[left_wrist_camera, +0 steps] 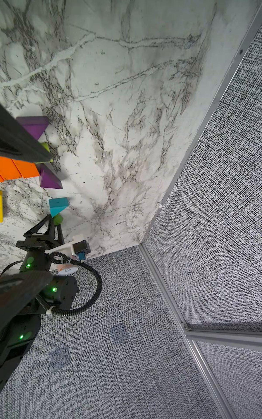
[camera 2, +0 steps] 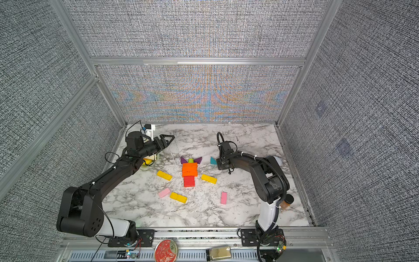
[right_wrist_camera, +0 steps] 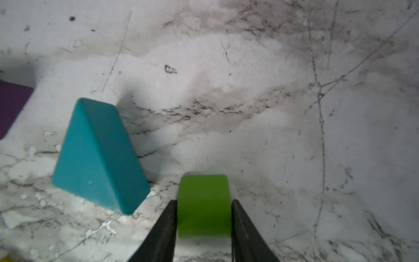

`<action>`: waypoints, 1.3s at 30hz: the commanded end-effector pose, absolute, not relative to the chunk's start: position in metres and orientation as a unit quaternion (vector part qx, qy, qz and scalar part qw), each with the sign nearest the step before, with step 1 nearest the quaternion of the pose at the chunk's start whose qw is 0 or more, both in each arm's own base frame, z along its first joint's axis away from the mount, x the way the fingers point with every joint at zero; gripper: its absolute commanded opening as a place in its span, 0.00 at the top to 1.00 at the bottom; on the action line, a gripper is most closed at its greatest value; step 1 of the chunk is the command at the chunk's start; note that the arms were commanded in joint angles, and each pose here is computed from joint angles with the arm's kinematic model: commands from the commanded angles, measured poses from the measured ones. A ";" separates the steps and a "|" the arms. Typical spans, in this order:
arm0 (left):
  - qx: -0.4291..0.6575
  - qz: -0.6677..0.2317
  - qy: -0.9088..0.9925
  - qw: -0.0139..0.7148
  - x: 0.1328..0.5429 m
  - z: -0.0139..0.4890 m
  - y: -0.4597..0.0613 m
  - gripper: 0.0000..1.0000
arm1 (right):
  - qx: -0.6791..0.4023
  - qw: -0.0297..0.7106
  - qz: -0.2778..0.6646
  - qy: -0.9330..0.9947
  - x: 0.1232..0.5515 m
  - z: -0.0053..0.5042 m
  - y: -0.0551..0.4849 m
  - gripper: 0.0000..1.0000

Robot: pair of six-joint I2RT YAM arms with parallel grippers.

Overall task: Assemble a carrot with building blocks
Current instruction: Place the building block at the center of the board, then assemble the building block at the center of the board.

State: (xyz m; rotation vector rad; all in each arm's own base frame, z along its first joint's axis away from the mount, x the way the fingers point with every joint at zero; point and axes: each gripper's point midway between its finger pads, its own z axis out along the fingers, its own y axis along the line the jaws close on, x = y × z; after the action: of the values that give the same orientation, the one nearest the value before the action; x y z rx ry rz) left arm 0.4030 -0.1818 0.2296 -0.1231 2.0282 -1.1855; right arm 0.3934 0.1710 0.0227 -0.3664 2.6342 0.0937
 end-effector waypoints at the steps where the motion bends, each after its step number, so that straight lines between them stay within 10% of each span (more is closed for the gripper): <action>1: -0.034 -0.473 0.787 0.395 0.404 0.240 -0.184 0.23 | -0.132 0.230 0.035 0.964 0.388 0.024 0.170 0.49; 13: -0.034 -0.473 0.786 0.396 0.403 0.242 -0.184 0.23 | -0.094 0.212 -0.009 0.973 0.375 0.023 0.145 0.44; 39: -0.034 -0.465 0.790 0.398 0.405 0.239 -0.183 0.23 | -0.059 0.228 0.096 0.967 0.386 0.047 0.159 0.69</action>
State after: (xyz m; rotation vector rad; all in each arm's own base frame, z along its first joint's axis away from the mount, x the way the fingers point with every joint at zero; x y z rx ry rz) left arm 0.4030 -0.1817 0.2302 -0.1184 2.0263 -1.1821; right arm 0.3804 0.1518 0.0427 -0.2037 2.6793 0.1920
